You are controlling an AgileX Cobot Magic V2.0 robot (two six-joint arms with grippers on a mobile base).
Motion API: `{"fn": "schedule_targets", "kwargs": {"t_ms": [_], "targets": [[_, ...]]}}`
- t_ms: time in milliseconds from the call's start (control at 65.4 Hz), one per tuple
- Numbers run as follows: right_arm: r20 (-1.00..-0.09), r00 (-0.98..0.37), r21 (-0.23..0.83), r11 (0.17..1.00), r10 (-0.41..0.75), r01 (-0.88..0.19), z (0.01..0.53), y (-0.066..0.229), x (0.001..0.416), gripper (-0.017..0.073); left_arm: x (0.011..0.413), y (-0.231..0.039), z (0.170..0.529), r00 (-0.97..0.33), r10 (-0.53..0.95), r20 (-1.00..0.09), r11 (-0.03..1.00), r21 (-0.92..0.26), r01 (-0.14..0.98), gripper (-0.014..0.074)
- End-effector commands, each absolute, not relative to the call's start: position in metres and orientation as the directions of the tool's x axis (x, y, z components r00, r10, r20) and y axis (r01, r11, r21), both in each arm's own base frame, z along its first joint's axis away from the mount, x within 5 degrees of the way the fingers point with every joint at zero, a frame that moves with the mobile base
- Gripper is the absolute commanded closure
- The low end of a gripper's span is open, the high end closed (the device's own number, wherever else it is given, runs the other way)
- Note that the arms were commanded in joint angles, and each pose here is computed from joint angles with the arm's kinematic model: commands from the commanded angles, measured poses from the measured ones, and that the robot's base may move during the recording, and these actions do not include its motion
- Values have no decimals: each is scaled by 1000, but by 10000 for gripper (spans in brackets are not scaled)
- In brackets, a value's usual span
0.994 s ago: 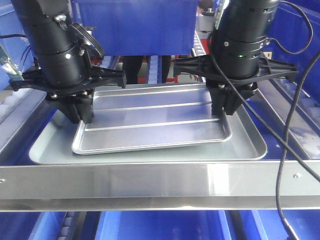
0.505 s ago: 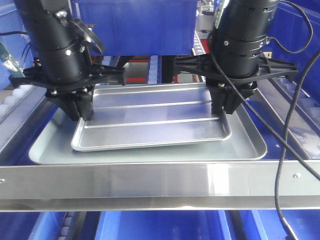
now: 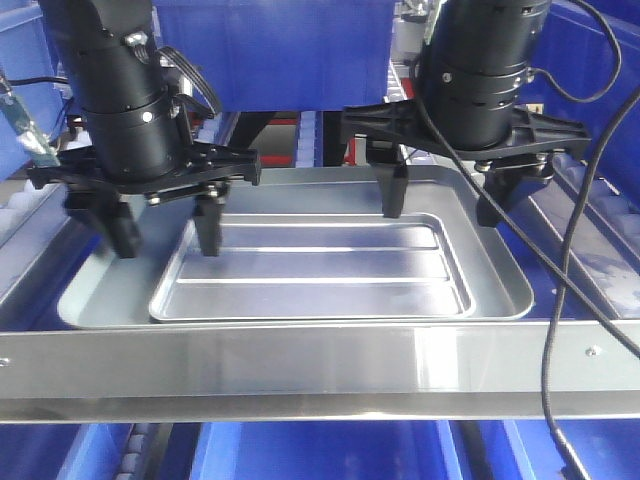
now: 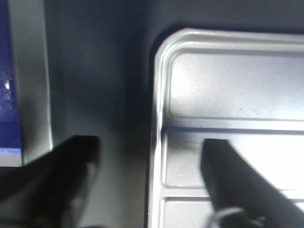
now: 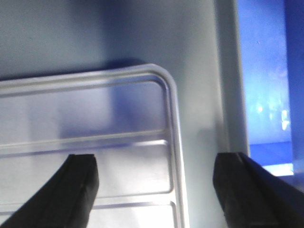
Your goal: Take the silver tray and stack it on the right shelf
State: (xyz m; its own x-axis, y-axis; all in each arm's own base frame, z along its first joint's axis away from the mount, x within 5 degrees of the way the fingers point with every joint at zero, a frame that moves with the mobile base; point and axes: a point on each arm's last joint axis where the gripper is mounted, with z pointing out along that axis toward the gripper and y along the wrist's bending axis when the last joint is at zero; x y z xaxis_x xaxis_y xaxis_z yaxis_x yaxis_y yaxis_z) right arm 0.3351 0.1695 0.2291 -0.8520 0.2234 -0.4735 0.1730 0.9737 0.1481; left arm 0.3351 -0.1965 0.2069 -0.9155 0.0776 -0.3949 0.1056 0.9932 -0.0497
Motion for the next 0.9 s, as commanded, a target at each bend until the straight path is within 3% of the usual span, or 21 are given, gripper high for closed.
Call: {"fn": "schedule_targets", "kwargs": {"t_ms": [0, 76, 138, 168, 214, 275, 291, 306, 321, 367, 443, 550, 596, 780, 887], "targets": [[-541, -807, 194, 969, 237, 155, 260, 167, 335, -43, 335, -194, 235, -882, 83, -464, 991, -54, 121, 82], [-542, -806, 196, 968, 238, 155, 262, 167, 335, -42, 336, -194, 238, -879, 88, -469, 991, -46, 124, 118], [-549, -801, 202, 967, 241, 152, 266, 166, 334, -19, 338, -194, 243, -875, 90, -476, 992, -39, 124, 202], [-554, -796, 208, 967, 243, 150, 269, 166, 333, 30, 339, -194, 248, -876, 89, -474, 992, -33, 118, 288], [-557, -794, 209, 966, 244, 150, 271, 165, 332, 138, 340, -193, 254, -879, 87, -470, 994, -23, 111, 425], [-560, -791, 212, 966, 246, 150, 275, 164, 331, 375, 343, -193, 262, -870, 93, -484, 994, -9, 111, 654], [-561, -790, 213, 965, 246, 150, 275, 164, 330, 403, 343, -193, 264, -866, 94, -490, 994, -7, 112, 699], [-561, -790, 214, 965, 246, 149, 275, 164, 330, 486, 344, -194, 266, -862, 95, -498, 993, -7, 114, 718], [-562, -789, 215, 965, 248, 149, 275, 164, 331, 532, 345, -194, 268, -858, 96, -505, 993, -6, 115, 700], [-568, -785, 224, 964, 249, 144, 275, 165, 332, 487, 347, -194, 272, -851, 95, -516, 993, -8, 116, 657], [-572, -781, 230, 963, 251, 141, 276, 165, 332, 429, 350, -193, 279, -842, 94, -531, 994, 0, 111, 667], [-583, -775, 230, 964, 246, 133, 288, 163, 328, 473, 349, -187, 289, -855, 74, -514, 997, 8, 81, 672], [-612, -763, 225, 971, 207, 83, 297, 164, 325, 521, 346, -185, 298, -841, 66, -537, 997, -8, 83, 672], [-752, -659, 138, 977, -5, -164, 337, 164, 308, 510, 331, -182, 327, -758, 2, -652, 982, -144, 126, 672], [-822, -565, 99, 960, -69, -262, 357, 160, 296, 510, 313, -179, 340, -680, -43, -732, 956, -229, 185, 672]]}}
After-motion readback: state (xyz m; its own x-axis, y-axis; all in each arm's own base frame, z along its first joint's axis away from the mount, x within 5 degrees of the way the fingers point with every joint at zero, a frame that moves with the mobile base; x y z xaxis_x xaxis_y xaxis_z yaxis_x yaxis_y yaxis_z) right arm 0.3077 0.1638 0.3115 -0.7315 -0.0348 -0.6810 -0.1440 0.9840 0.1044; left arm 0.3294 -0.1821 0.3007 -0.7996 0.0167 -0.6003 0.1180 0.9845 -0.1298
